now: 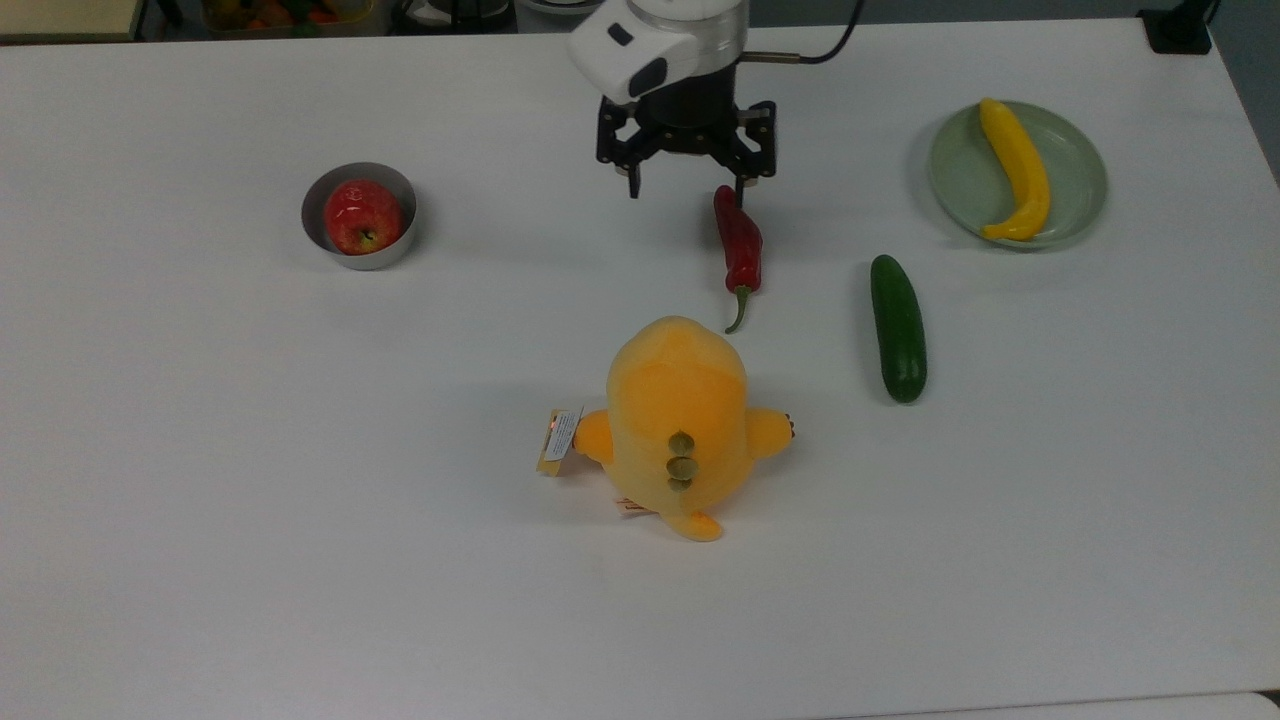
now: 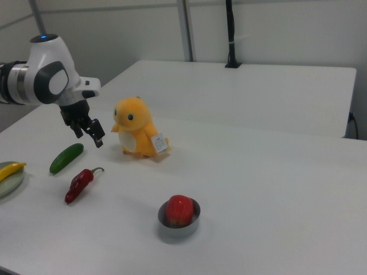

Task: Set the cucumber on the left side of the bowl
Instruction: 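Move the open gripper over the green cucumber and lower it, then close the gripper around the middle of the green cucumber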

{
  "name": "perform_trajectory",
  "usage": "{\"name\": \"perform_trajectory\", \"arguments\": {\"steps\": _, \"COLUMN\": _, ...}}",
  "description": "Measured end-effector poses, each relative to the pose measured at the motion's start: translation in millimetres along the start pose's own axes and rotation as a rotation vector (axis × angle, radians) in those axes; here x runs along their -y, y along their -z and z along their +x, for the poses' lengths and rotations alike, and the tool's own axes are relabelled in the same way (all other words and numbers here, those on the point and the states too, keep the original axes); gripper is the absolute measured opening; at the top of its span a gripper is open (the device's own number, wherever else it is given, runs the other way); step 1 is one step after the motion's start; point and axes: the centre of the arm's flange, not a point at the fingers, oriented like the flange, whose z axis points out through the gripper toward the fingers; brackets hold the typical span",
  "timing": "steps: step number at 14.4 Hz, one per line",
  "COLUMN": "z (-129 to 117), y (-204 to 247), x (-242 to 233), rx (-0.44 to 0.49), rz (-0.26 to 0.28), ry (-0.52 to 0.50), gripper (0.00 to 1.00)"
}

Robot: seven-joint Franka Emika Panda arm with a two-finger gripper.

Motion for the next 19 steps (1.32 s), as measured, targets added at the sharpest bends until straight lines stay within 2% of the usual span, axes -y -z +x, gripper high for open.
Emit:
{"name": "perform_trajectory", "arguments": {"steps": 3, "z": 0.8, "y": -8.7, "x": 36.5, "rx": -0.026, "rz": 0.025, "ry": -0.042, "gripper": 1.0}}
{"name": "perform_trajectory", "arguments": {"steps": 7, "z": 1.6, "y": -41.2, "x": 86.8, "rx": -0.107, "rz": 0.091, "ry": -0.093, "gripper": 1.0}}
{"name": "perform_trajectory", "arguments": {"steps": 9, "z": -1.4, "y": -61.3, "x": 109.8, "rx": -0.14, "rz": 0.101, "ry": -0.104, "gripper": 1.0}}
{"name": "perform_trajectory", "arguments": {"steps": 14, "z": -17.6, "y": -89.4, "x": 166.2, "rx": -0.153, "rz": 0.076, "ry": -0.082, "gripper": 1.0}}
{"name": "perform_trajectory", "arguments": {"steps": 19, "z": -34.9, "y": -141.8, "x": 208.1, "rx": -0.15, "rz": 0.017, "ry": -0.031, "gripper": 1.0}}
